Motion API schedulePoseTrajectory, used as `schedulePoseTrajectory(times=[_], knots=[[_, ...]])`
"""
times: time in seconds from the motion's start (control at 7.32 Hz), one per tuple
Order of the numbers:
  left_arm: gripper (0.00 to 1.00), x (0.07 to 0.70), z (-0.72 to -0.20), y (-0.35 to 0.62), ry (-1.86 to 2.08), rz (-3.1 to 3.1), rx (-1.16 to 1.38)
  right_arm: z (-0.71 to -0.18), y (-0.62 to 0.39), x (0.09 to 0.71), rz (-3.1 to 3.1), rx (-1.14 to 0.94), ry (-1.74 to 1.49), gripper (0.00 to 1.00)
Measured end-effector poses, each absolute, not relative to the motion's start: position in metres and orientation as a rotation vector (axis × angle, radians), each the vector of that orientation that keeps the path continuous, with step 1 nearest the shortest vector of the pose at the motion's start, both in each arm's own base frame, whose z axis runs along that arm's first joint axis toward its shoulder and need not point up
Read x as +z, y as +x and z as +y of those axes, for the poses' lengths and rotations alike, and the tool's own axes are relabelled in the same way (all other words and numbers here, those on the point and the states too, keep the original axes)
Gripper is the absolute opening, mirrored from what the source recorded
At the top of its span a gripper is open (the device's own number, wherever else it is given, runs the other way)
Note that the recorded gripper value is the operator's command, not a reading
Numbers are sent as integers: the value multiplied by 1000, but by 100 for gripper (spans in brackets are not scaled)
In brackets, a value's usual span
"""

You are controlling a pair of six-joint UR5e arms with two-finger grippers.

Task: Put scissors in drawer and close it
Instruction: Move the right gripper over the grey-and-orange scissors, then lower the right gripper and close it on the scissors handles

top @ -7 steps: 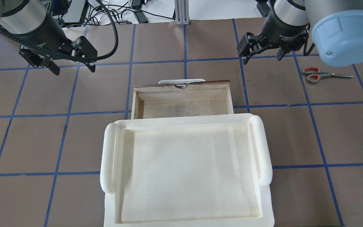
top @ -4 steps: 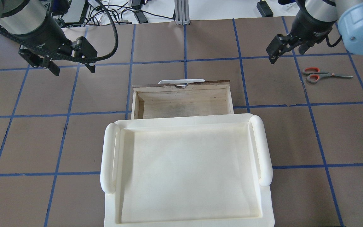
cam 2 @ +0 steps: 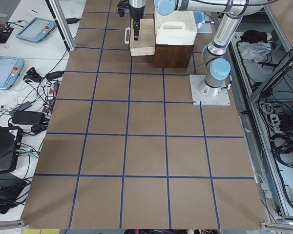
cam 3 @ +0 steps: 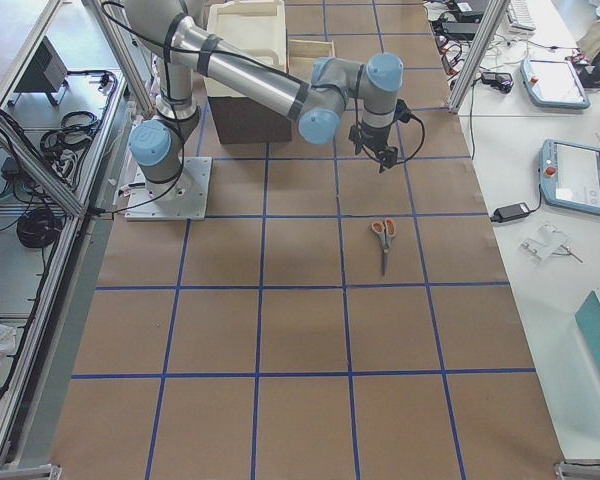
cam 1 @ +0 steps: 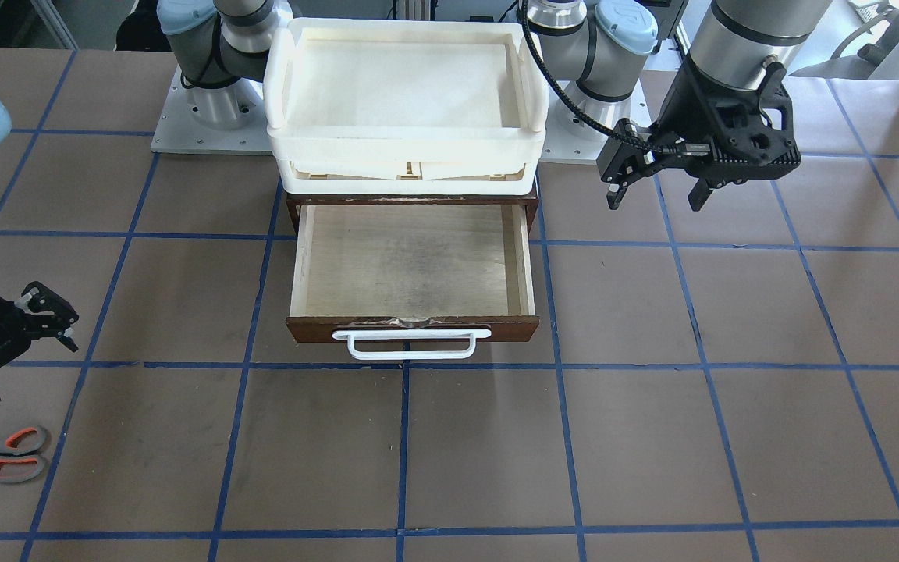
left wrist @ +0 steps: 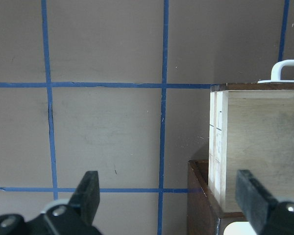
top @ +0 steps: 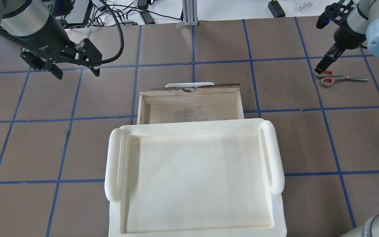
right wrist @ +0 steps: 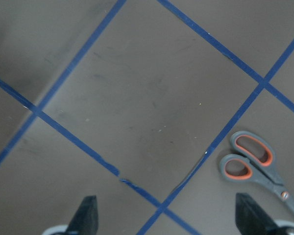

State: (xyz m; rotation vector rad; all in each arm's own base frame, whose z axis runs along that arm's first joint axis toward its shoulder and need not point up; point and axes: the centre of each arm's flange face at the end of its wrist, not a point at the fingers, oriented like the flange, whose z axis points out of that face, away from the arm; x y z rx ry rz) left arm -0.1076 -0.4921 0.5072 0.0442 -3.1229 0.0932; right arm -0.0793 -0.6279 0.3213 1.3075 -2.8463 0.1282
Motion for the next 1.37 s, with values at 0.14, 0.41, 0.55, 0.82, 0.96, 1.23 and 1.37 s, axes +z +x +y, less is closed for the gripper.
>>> schedulePoseTrajectory(times=[0.14, 0.41, 0.55, 0.82, 0.96, 1.23, 1.37], knots=[[100, 507, -492, -108, 43, -3123, 92, -636, -104, 292, -2746, 112, 1510, 99], [100, 507, -492, -108, 43, -3123, 91, -651, -143, 257, -2530, 89, 1811, 95], [100, 507, -492, -108, 43, -3123, 91, -663, -158, 245, -2410, 56, 1931, 94], [100, 507, -492, -107, 44, -3124, 91, -675, -181, 224, -2260, 7, 2092, 91], [100, 507, -492, -107, 44, -3124, 91, -675, -192, 216, -2245, -6, 2119, 88], [100, 507, -492, -107, 44, -3126, 91, -673, -211, 195, -2263, -23, 2136, 87], [100, 507, -492, -107, 44, -3126, 91, -672, -213, 188, -2270, -27, 2146, 87]])
